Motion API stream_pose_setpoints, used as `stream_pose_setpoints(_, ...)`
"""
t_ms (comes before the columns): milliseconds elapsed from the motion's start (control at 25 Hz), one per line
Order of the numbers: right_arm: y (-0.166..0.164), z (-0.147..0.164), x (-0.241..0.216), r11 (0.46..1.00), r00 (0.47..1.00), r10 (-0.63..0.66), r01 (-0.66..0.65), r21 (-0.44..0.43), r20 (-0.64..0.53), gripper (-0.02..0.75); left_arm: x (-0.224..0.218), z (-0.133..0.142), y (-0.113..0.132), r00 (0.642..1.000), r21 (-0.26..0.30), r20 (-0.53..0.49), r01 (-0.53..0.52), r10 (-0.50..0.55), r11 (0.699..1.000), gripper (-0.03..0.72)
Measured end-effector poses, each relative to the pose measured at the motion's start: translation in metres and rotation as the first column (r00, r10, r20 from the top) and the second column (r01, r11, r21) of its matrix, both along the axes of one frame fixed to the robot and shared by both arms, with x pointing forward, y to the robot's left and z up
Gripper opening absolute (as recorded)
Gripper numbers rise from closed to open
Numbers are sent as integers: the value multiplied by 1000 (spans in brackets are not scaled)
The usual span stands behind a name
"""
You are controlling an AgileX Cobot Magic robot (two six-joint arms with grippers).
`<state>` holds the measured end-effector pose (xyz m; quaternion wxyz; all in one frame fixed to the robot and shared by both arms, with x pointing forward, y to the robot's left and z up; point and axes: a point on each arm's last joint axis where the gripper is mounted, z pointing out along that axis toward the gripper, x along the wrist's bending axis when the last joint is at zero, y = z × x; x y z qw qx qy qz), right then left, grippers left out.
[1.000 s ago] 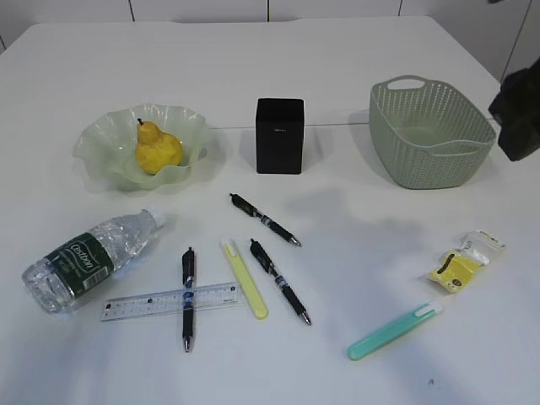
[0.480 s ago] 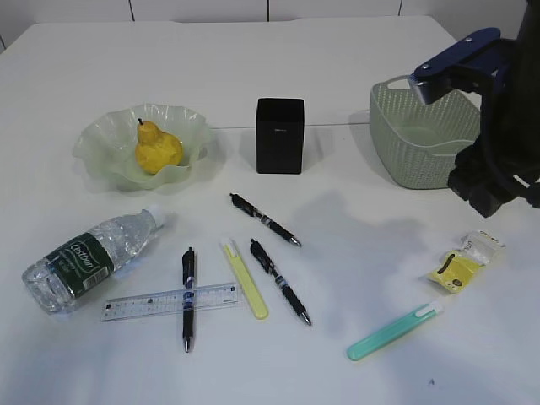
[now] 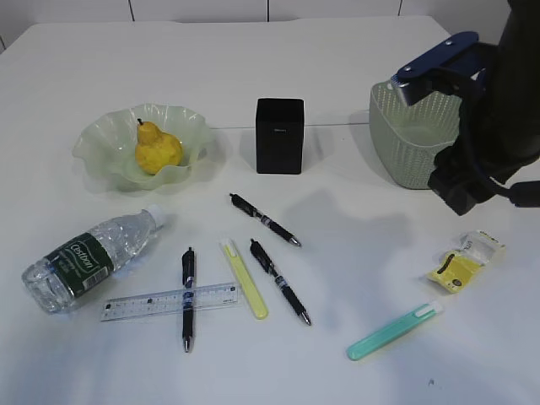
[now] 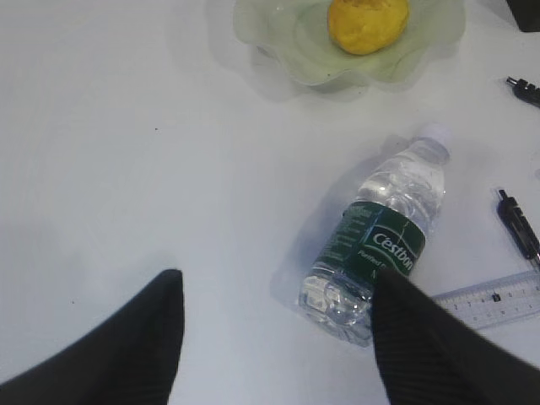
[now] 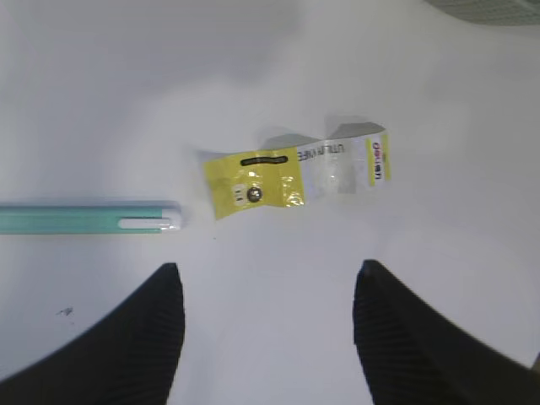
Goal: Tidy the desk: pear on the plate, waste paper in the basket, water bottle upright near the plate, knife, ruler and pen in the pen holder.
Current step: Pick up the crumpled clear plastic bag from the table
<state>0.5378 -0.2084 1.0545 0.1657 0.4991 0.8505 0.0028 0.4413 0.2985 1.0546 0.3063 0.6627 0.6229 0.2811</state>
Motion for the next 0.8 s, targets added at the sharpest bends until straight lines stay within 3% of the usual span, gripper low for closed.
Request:
stream_pose_setpoints(240, 5, -12, 4, 994, 994, 90, -86, 62, -67, 498, 0, 0, 0, 1000, 0, -4, 1, -1, 1000, 487)
stream_pose_setpoints(520, -38, -12, 17, 979, 997, -18, 33, 199, -75, 498, -1, -1, 0, 1000, -1, -12, 2, -2, 1000, 482)
stream_pose_setpoints(800, -42, -43, 31, 983, 988, 28, 0, 182, -150, 498, 0, -1, 0, 1000, 0, -8, 1, -1, 1000, 475)
